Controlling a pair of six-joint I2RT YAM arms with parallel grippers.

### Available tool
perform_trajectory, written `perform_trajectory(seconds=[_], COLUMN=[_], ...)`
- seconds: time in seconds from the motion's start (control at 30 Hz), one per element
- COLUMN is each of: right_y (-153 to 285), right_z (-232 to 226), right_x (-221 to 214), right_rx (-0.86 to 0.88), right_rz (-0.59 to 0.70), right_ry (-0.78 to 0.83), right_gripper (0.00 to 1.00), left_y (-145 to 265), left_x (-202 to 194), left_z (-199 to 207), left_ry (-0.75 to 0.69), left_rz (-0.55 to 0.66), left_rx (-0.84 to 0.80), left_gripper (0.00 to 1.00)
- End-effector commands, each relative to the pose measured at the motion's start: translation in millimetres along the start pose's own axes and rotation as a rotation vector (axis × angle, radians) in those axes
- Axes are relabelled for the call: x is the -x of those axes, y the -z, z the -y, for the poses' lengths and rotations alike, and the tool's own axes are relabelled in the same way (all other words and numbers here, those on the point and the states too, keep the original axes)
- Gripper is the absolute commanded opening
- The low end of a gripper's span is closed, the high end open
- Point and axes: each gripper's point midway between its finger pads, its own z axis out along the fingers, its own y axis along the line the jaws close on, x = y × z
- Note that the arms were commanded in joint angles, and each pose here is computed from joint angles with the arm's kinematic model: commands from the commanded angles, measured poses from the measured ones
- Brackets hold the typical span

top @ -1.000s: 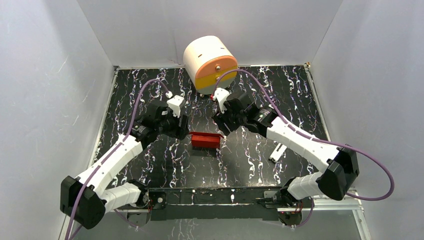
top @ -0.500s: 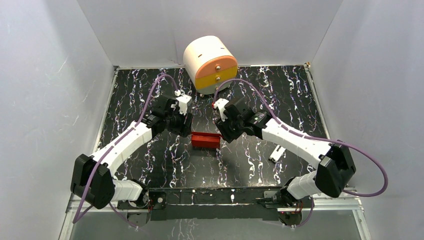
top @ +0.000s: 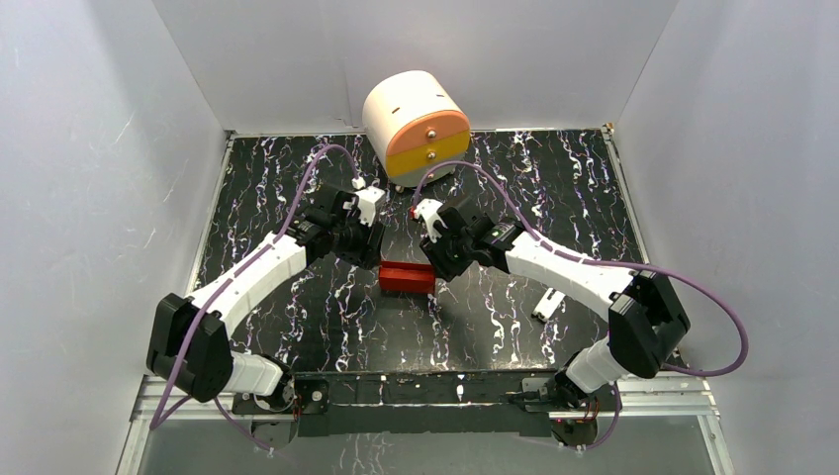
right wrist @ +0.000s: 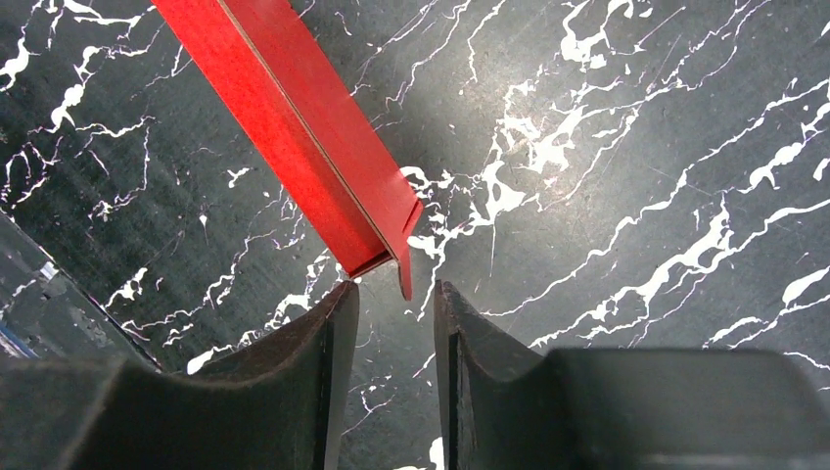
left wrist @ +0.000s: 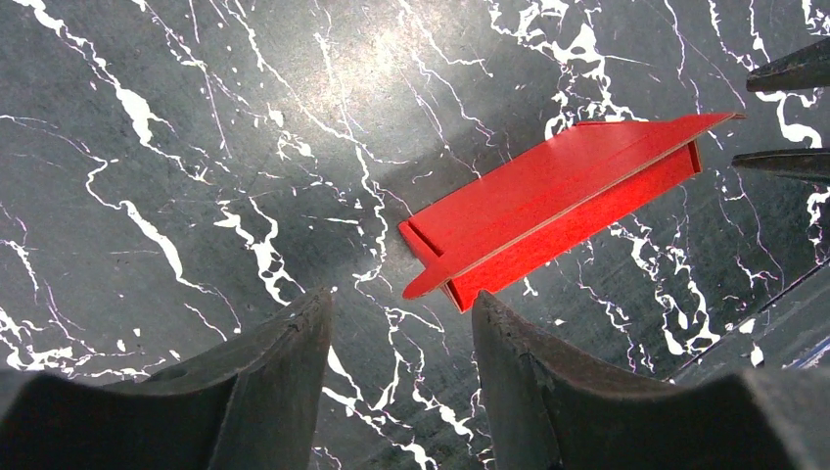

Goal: Fold the paper box

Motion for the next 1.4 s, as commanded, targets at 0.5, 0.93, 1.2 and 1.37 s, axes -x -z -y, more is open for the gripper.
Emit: perform_trajectory(seconds=[0.5, 0.93, 1.2, 1.37], right_y=[-8, -9, -7, -8], right_z=[3, 1, 0, -3], right_x=[11, 7, 8, 10], right_rx=[0.019, 0.04, 0.048, 0.059], right_rz=[0.041, 0.01, 0.011, 0.011], right_ry=[0.019, 0.044, 0.056, 0.049], right_gripper=[0.21, 0.0, 0.0, 0.0], left_y=[-1, -7, -7, -8], left_x=[5, 5, 10, 8], left_z=[7, 14, 19, 22], left_ry=[-0.026, -0.016, -0.022, -0.021], left_rz=[-0.024, -0.053, -0.049, -0.057], left_rx=[-0.064, -0.114, -0.145, -0.164], left_gripper=[0.48, 0.39, 0.29, 0.21])
